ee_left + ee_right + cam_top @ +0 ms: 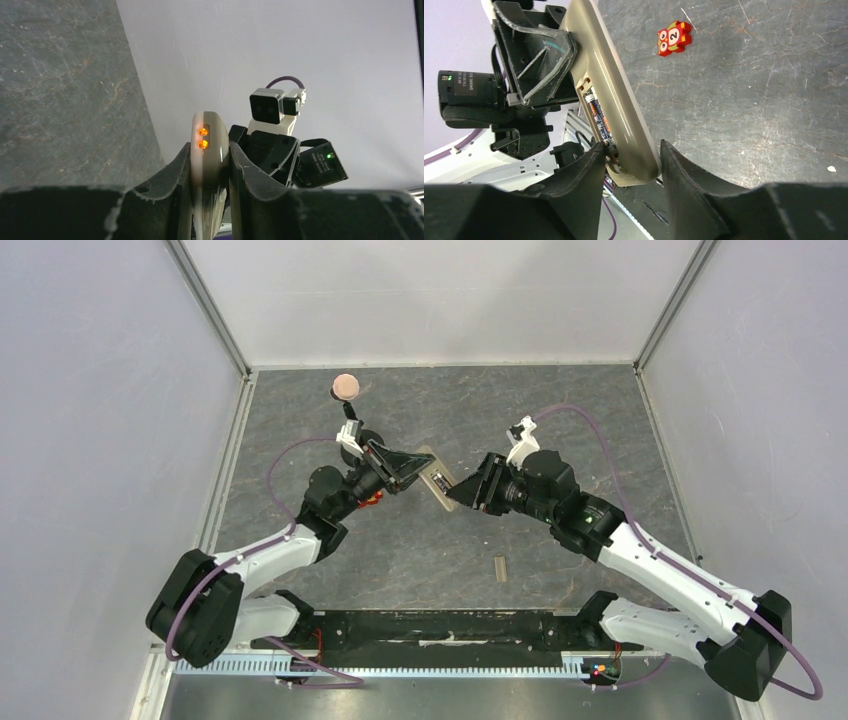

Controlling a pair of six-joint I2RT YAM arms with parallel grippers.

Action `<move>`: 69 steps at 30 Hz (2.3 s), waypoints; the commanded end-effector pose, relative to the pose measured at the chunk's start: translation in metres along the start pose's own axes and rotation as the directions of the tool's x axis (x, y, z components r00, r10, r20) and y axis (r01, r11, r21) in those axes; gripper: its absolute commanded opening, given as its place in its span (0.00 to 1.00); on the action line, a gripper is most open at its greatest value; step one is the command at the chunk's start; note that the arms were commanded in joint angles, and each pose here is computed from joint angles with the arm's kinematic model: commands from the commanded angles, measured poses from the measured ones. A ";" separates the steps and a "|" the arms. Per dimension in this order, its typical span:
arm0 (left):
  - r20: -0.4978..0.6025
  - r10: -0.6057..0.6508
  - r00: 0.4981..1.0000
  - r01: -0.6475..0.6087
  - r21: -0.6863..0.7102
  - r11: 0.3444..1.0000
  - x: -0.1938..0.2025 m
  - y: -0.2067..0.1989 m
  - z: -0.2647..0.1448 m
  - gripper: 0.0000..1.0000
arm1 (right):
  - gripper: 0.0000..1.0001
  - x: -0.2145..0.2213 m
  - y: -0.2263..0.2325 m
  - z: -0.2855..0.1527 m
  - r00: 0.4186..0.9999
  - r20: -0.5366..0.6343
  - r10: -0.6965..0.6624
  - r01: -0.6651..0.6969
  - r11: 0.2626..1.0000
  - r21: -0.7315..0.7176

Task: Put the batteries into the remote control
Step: Load the battery into the remote control, then place the remote control at the center of the board.

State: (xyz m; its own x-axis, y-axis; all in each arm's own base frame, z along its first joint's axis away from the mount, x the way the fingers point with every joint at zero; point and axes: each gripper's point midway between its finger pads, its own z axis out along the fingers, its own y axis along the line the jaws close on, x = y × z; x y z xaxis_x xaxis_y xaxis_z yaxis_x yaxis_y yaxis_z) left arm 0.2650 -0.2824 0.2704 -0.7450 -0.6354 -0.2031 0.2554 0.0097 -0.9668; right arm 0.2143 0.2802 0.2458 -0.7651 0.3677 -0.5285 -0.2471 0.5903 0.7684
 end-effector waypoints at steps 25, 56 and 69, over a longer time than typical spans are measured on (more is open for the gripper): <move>-0.050 0.433 0.900 -0.433 -0.217 0.875 0.001 0.013 -0.045 0.02 | 0.78 0.011 -0.126 -0.036 0.963 -0.085 -0.256 0.265 0.833 0.485; -0.031 0.434 0.900 -0.416 -0.351 0.839 -0.003 0.051 -0.077 0.02 | 0.69 0.105 -0.198 -0.025 0.915 -0.337 -0.221 0.386 0.720 0.577; 0.232 0.343 0.910 -0.256 -0.336 0.906 -0.021 0.090 -0.095 0.02 | 0.69 0.087 -0.186 -0.010 0.960 -0.210 -0.183 0.276 0.730 0.626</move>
State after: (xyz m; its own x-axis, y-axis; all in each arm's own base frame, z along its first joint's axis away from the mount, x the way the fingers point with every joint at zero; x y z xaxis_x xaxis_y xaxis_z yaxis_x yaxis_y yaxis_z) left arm 0.2262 -0.2050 0.1339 -0.5902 -0.6219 -0.5146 0.1681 0.5289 -0.8319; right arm 0.1700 0.1836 0.0439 -0.8536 0.0086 -0.5208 -0.0802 0.9858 0.1477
